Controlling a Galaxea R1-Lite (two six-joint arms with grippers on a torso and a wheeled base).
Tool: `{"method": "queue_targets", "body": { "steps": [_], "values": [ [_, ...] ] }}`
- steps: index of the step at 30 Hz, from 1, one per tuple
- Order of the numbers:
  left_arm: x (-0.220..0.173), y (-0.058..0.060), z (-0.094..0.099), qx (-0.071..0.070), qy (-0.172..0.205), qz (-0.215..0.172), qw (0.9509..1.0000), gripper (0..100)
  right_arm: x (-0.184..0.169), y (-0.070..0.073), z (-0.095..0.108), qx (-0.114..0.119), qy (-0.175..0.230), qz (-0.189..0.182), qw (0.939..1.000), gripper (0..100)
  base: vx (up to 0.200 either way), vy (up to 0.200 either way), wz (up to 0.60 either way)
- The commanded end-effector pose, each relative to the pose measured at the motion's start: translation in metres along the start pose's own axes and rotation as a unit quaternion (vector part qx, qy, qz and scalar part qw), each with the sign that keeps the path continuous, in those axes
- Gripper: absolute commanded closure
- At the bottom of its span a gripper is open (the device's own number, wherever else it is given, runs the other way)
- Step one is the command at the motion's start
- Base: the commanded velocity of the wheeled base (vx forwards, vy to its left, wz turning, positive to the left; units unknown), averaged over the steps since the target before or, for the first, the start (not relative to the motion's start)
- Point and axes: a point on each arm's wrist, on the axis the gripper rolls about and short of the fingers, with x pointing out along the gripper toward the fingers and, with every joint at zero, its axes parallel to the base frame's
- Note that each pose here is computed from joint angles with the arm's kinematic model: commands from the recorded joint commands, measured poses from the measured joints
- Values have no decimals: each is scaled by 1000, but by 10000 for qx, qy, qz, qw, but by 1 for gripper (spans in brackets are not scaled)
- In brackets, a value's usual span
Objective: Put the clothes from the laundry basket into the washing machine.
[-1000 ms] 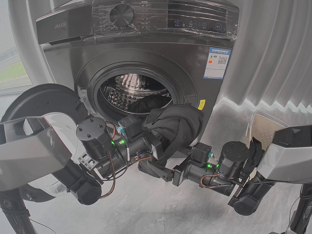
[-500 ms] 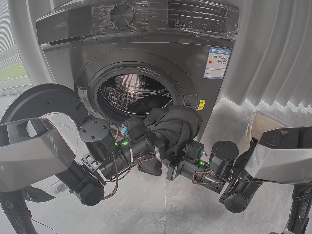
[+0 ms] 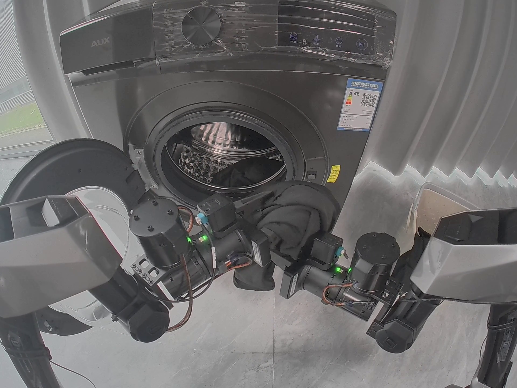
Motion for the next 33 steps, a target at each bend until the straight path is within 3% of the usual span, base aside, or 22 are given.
{"method": "queue_targets", "body": {
  "steps": [1,4,5,7,10,14,17,21,25,29,33],
  "values": [
    [-5,-1,0,-7,50,5,10000,0,-6,-1,8,2,-59,-32,10000,100,0,0,0],
    [-9,2,2,-3,74,66,10000,0,-12,-5,8,15,-16,-101,9999,100,0,0,0],
    [-13,12,3,27,84,210,9997,0,-17,-7,8,31,46,-149,9999,100,0,0,0],
    [-16,17,4,47,86,278,9996,0,-20,-9,9,42,64,-176,9998,100,0,0,0],
    [-24,28,19,119,-94,446,9989,0,-24,-13,9,49,99,-251,9996,100,0,0,0],
    [-27,30,24,62,-133,481,9987,0,-25,-14,8,53,133,-280,9995,100,0,0,0],
    [-34,28,18,10,36,457,9989,0,-25,-16,7,62,136,-304,9994,100,0,0,0],
    [-52,15,-2,-133,579,0,9982,0,-25,-17,7,65,149,-321,9994,100,0,0,0],
    [-76,5,-21,-280,1164,-597,9910,0,-25,-18,7,65,147,-329,9993,100,0,0,0],
    [-87,0,-29,-341,1391,-1074,9838,0,-25,-19,5,70,176,-341,9992,100,0,0,0],
    [-91,-2,-28,-435,1384,-1598,9764,0,-25,-19,5,70,177,-333,9993,100,0,0,0]
  ]
}}
